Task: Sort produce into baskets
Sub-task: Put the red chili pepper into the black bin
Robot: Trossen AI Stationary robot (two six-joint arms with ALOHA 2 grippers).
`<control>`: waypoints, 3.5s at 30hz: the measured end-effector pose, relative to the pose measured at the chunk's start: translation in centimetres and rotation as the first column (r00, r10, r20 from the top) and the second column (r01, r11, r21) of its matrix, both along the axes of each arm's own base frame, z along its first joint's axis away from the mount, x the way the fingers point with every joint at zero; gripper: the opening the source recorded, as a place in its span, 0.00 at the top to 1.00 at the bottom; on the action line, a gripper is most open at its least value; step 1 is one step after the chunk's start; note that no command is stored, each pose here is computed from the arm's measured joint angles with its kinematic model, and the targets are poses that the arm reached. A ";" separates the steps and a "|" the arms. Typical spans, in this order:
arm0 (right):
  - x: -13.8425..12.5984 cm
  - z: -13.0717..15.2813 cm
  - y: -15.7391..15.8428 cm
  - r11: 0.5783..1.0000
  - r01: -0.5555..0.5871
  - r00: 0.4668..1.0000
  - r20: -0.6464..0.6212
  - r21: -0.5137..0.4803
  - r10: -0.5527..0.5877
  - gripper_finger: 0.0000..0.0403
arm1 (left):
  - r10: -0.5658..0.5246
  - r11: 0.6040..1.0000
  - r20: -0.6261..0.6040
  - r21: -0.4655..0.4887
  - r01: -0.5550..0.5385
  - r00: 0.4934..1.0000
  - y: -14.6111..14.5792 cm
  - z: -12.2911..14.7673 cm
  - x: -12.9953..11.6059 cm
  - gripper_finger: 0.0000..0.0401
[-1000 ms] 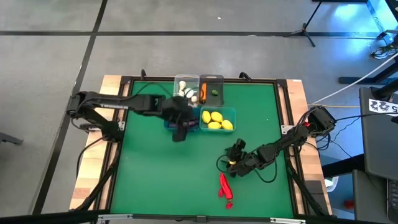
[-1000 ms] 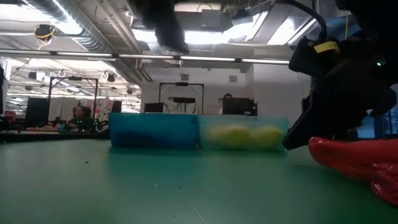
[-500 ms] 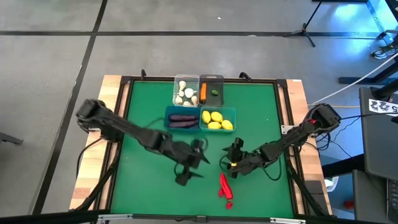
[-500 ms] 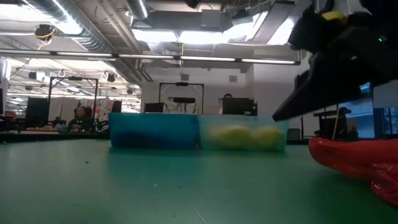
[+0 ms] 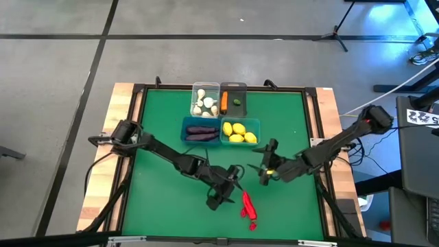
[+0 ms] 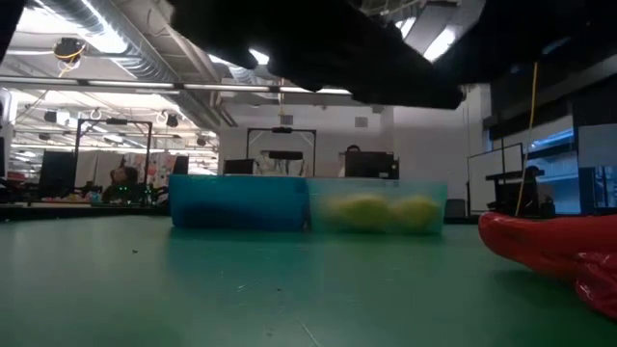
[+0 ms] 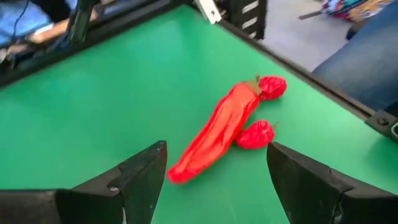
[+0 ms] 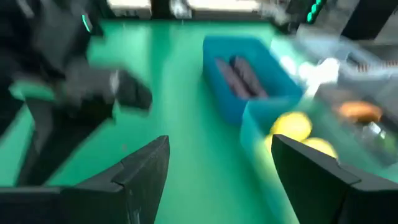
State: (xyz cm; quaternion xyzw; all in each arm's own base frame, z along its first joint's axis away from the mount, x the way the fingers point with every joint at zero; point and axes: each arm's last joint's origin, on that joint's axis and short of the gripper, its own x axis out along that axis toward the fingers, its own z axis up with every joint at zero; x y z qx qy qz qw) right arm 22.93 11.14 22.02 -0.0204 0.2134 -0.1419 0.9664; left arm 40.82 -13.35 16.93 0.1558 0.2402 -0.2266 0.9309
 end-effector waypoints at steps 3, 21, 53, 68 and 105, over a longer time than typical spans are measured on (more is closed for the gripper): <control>-0.7 1.5 -0.4 1.000 -0.014 0.999 0.043 -0.002 0.015 0.30 | -0.060 0.998 0.016 -0.020 0.060 0.998 1.2 0.1 0.4 0.32; -1.3 2.6 -0.8 0.998 -0.039 0.997 0.066 -0.043 0.041 0.30 | -0.220 0.974 0.082 -0.039 0.224 0.972 3.8 -3.5 4.9 0.32; -12.8 8.7 -7.1 0.998 0.057 0.970 0.238 0.009 -0.058 0.30 | -0.269 0.961 0.106 -0.030 0.274 0.957 4.4 -4.4 5.9 0.32; -13.2 8.1 -7.0 0.998 0.037 0.980 0.196 0.048 -0.046 0.30 | -0.323 0.939 0.067 -0.104 0.328 0.944 4.1 -6.8 7.3 0.32; -12.6 7.8 -6.6 0.998 0.042 0.982 0.180 0.050 -0.051 0.30 | -0.312 0.931 -0.020 -0.206 0.302 0.950 4.7 -9.7 7.7 0.49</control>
